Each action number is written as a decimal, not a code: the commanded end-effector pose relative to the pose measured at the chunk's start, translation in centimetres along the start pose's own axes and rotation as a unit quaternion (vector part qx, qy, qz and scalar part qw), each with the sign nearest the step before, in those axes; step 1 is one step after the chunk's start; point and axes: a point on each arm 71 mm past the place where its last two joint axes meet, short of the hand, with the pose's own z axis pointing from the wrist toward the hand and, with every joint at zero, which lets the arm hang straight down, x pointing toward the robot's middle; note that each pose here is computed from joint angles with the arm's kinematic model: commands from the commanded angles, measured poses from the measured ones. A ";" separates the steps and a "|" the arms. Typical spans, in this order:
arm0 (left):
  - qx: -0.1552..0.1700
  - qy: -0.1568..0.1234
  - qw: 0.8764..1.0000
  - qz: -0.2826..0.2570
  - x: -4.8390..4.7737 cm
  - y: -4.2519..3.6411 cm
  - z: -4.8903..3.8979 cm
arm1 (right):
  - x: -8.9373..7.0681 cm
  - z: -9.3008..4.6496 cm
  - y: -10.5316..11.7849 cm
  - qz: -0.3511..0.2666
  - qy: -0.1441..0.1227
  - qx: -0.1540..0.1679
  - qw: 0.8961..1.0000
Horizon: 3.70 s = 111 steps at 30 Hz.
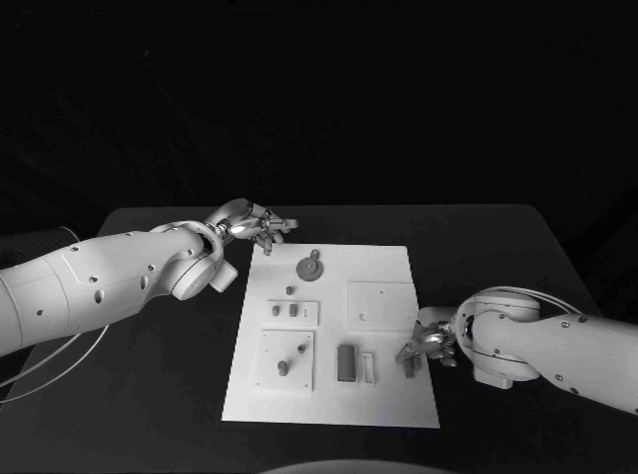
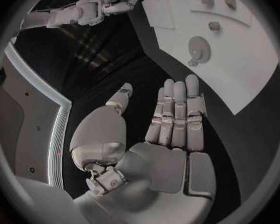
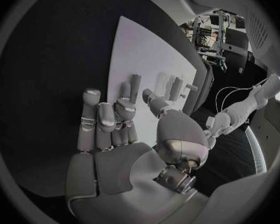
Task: Assemble the parts on the task board
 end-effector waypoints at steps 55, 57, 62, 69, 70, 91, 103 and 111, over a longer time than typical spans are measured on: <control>-0.001 0.011 1.000 0.003 0.12 -0.04 0.01 | 1.6 0.5 -0.4 0.056 -0.004 0.002 0.998; -0.001 0.010 1.000 0.003 0.07 -0.01 0.01 | 1.6 0.4 -0.5 0.069 0.000 0.001 0.998; -0.002 0.010 1.000 0.004 0.05 0.01 0.03 | 1.1 -0.2 -0.4 0.092 -0.008 -0.007 0.996; -0.001 0.011 1.000 0.005 0.12 -0.04 0.07 | 0.5 -0.8 0.2 0.118 -0.013 -0.021 0.993; -0.001 0.011 1.000 0.005 0.12 -0.04 0.07 | 0.6 -0.8 0.3 0.118 -0.012 -0.022 0.993; -0.001 0.012 1.000 0.006 0.25 -0.10 0.16 | 1.3 -1.1 3.0 0.113 0.001 -0.052 0.992; -0.002 0.013 1.000 0.006 0.34 -0.15 0.23 | 1.6 -0.6 4.7 0.096 0.020 -0.062 0.993; -0.002 0.012 1.000 0.006 0.38 -0.18 0.25 | 1.8 -0.3 5.3 0.086 0.027 -0.066 0.994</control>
